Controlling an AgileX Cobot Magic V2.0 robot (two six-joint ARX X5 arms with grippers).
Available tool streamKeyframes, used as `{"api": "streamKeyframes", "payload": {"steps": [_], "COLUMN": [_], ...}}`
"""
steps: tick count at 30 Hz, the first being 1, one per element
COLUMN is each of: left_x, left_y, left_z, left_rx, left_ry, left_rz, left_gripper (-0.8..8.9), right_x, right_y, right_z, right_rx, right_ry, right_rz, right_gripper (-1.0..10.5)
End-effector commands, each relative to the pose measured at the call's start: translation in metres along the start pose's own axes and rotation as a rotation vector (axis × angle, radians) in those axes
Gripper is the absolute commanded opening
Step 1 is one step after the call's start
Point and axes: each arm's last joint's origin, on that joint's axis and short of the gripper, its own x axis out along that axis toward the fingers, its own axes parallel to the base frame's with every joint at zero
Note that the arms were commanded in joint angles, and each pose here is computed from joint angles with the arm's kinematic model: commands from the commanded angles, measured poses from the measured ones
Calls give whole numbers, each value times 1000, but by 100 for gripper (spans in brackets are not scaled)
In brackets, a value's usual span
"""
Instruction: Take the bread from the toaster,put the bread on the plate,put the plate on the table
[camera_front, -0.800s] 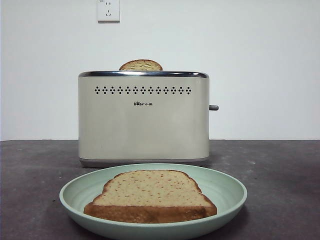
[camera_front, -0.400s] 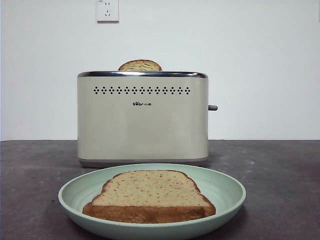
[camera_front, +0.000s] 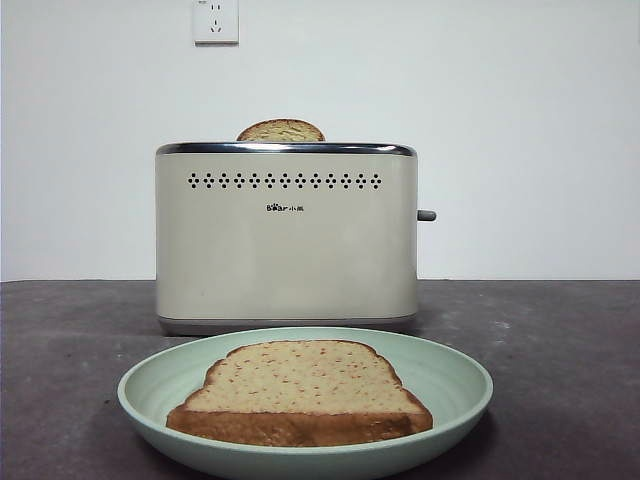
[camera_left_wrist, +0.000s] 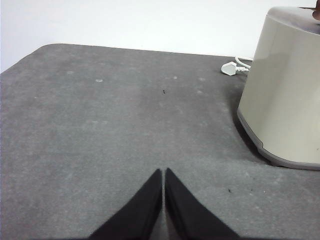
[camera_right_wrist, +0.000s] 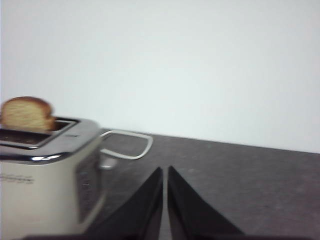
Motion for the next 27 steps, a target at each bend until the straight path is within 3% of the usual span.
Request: {"api": "streamKeyframes", "payload": {"steps": [1, 9, 15, 27], "left_x": [2, 2, 2, 2], "left_y": [1, 1, 1, 1], "left_z": [-8, -8, -8, -8], "left_rx": [-5, -5, -5, -5], "left_ry": [25, 25, 25, 25], "left_rz": [5, 5, 5, 5], "left_gripper": [8, 8, 8, 8], "right_x": [-2, -6, -8, -12], "right_y": [-4, -9, -9, -9], "right_z": [-19, -67, -88, -110], "right_rx": [-19, -12, -4, 36], "right_ry": [-14, 3, 22, 232], "right_rz": [-36, -129, -133, -136], "right_gripper": [5, 5, 5, 5]}}
